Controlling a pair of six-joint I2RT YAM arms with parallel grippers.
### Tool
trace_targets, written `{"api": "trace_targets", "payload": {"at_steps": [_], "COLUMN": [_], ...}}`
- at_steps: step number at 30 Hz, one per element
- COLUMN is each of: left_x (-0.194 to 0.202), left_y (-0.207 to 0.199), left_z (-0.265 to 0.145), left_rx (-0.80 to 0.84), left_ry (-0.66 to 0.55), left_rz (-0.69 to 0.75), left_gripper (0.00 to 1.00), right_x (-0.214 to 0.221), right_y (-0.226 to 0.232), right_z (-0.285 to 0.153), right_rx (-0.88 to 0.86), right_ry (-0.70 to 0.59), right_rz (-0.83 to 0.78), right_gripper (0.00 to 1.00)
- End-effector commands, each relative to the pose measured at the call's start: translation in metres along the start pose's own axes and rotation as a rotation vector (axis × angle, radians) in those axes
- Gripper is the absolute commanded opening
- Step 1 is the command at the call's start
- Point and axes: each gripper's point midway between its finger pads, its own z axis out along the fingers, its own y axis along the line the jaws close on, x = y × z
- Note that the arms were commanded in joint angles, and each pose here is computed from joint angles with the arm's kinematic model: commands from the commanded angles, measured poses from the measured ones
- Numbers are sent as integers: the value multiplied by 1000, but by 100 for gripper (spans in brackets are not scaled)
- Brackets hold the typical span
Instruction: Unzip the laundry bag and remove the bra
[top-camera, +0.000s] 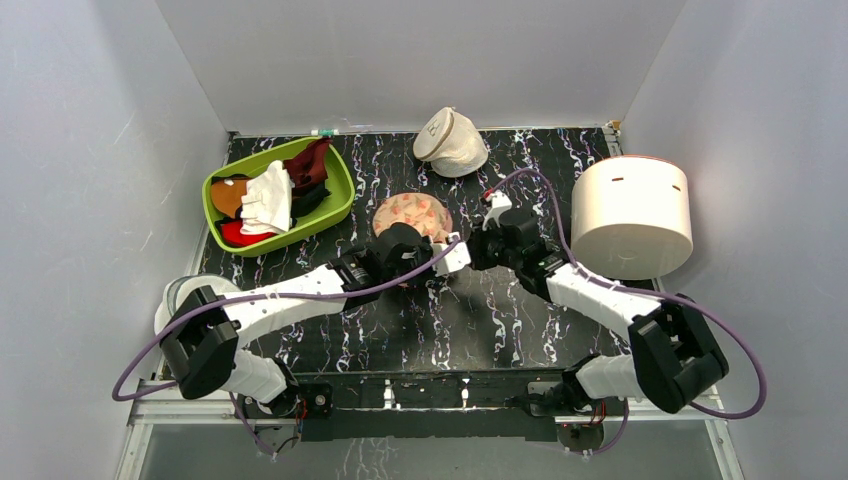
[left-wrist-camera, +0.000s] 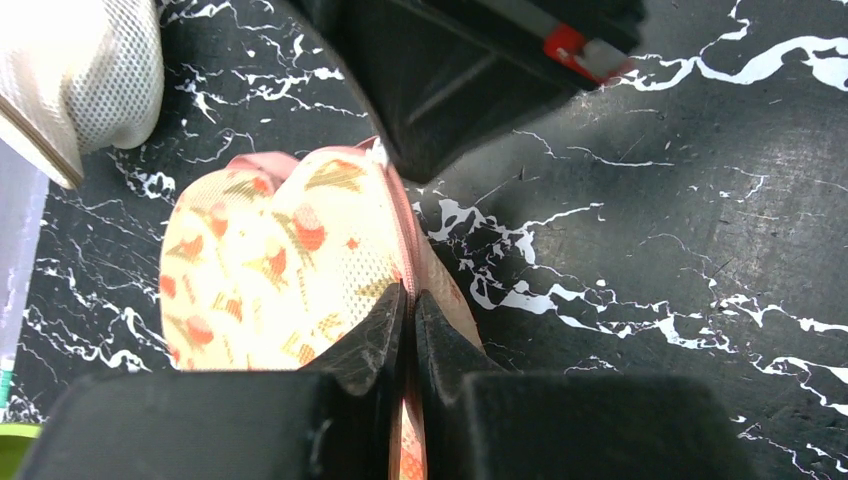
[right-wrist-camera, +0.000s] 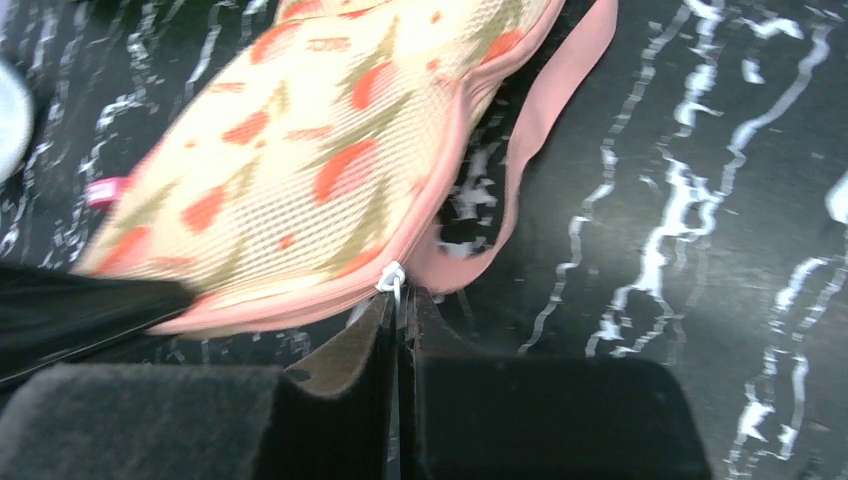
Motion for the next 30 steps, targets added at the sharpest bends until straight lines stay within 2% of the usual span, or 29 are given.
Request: {"api": "trace_targets", "payload": {"at_steps": [1,5,6,8,10,12,14,16,19,21,30], "left_x": [-8,-4,-3,-5,-6,-13,-20,-17,-4,4,6], "left_y": [4,1,1,-4,-12,-18,-28,-24,-13,-4,9], "left_z": [-14,-11,-9,-4,-1,1,1,5,9,11,5], "left_rx": [-21,-10,-10,20,52,86,127,92,23,-25,-91], "left_ry": [-36,-17,-14,-7,-23,-42,-80,-58,7,54,75], "left_rz": [28,26,28,2,-6,-20,-46,-60,-59,-49,-25], "left_gripper": [0,0,7,33,50,58,71,78,78,74,34], "right_x": [-24,-28,-31,-29,-24,-24,-24,-23,-24,-25,-29], "right_y": [-34,-25,-16,3,19,36,50,63,68,70,69], "right_z": [3,4,1,-4,-5,-7,-4,-1,0,-1,-5], "right_rx": [65,6,-33,-94,-134,-169,-183,-217,-236,-245,-228], "right_ry": [-31,-17,-33,-59,-54,-77,-77,-70,-67,-74,-80], "right_rz": [7,-16,-12,5,26,32,33,31,45,48,38], "right_gripper": [0,0,0,0,0,0,0,0,0,0,0]}}
